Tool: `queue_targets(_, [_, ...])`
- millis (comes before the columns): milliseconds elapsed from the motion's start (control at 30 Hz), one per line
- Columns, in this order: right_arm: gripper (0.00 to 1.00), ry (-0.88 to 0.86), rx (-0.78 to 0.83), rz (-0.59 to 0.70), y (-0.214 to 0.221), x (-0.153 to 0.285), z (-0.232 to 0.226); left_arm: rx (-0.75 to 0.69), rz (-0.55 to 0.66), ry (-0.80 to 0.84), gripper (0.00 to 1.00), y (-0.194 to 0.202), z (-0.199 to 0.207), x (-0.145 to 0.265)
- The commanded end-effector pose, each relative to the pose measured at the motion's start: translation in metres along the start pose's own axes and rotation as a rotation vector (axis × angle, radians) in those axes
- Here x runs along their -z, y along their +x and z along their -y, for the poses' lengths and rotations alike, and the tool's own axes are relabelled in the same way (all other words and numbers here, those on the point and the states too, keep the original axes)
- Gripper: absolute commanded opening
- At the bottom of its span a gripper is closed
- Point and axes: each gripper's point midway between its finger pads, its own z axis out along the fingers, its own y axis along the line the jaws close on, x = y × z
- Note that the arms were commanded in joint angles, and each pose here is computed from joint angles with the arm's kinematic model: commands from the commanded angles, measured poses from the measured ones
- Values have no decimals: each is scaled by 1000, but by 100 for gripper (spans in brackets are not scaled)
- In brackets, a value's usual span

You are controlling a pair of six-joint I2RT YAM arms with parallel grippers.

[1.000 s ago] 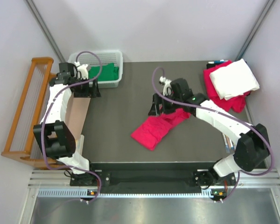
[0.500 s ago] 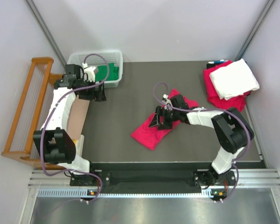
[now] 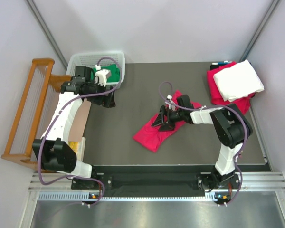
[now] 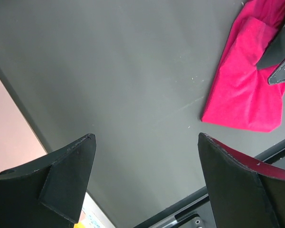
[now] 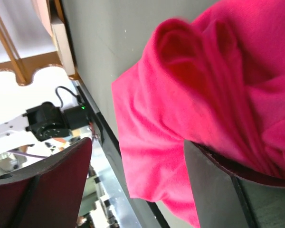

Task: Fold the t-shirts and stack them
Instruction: Fold the tshirt

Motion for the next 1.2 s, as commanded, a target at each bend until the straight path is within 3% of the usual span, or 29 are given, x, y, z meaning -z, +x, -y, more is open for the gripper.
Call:
queue_targets(0, [80,40,144,89,-17,23,-29,-67,-3,41,93,4,19,4])
queue_targets(200, [84,114,259,271,-14,82,-76,-68,-97,113,93,41,38,-34])
queue_targets(300, [84,203,396,318,17,98,-97,-45,-179,155,92,62,45,-57])
queue_targets(600, [71,423,497,62,121,36,-39,-105,-324,225,91,75,68,-109])
queue_targets(800, [68,506,531,34,124,13,-37,-122,-385,270,91,82,91,-133])
queue_targets(1167, [64,506,533,67,112,1,-45,-136,-537,338,91,121,112,-149])
